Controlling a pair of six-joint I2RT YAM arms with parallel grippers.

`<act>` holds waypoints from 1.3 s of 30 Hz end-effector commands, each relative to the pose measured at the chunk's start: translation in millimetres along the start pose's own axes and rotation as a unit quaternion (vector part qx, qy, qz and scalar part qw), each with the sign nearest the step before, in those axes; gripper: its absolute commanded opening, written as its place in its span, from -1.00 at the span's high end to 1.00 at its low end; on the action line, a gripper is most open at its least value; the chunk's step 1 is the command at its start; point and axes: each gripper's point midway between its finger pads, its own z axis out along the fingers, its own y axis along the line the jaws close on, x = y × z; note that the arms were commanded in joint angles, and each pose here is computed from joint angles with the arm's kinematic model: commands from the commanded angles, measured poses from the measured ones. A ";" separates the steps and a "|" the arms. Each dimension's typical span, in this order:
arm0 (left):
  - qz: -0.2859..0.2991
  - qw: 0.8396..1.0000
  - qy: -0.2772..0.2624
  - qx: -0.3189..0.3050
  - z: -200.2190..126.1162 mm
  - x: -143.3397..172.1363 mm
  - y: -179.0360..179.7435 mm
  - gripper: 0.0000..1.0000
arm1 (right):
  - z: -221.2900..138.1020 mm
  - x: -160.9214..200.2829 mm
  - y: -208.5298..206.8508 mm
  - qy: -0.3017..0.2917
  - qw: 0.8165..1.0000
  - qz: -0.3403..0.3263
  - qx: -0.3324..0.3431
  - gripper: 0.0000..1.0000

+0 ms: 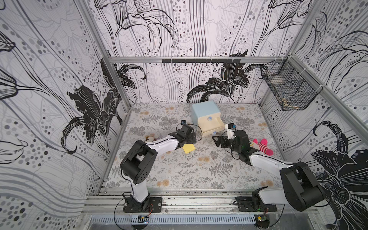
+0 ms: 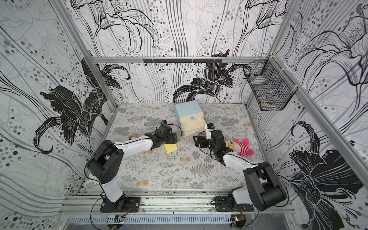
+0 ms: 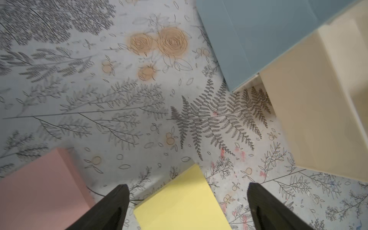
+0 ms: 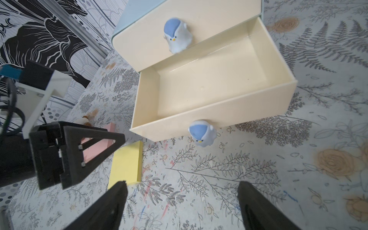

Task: Please put the sticky notes in the drawer by color
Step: Pick up the sticky notes from the center of the board.

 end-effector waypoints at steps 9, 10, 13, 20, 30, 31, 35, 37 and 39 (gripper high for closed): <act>-0.021 0.994 -0.001 -0.111 12.2 13.5 11.2 -0.94 | 2.4 -4.3 -0.4 -0.011 1.000 -0.008 0.007 -0.83; -0.022 0.993 0.000 -0.118 10.9 15.2 14.0 -0.94 | 3.0 -3.1 -1.1 -0.009 1.000 -0.007 0.008 -0.82; -0.019 0.992 0.006 -0.123 8.8 23.1 16.6 -0.94 | 5.2 -0.8 -2.7 -0.007 1.000 -0.004 0.009 -0.82; -0.032 0.997 0.023 -0.067 13.8 38.7 -0.6 -0.94 | 9.4 2.1 -4.0 -0.003 1.000 -0.001 0.008 -0.80; -0.034 0.994 0.035 -0.099 7.7 55.5 21.2 -0.95 | 8.5 3.6 -6.2 -0.003 1.000 0.000 0.013 -0.79; -0.033 0.994 0.035 -0.102 5.6 56.7 23.8 -0.95 | 9.1 3.8 -7.0 -0.003 1.000 0.001 0.015 -0.79; -0.033 0.993 0.041 -0.108 1.4 63.3 31.4 -0.95 | 12.4 3.5 -6.5 -0.001 1.000 0.002 0.013 -0.78; -0.035 0.993 0.042 -0.109 -0.5 65.0 33.4 -0.95 | 14.3 2.9 -5.9 0.000 1.000 0.004 0.011 -0.78; -0.036 0.992 0.041 -0.110 -2.6 65.3 35.1 -0.95 | 15.7 2.4 -5.8 0.001 1.000 0.004 0.010 -0.78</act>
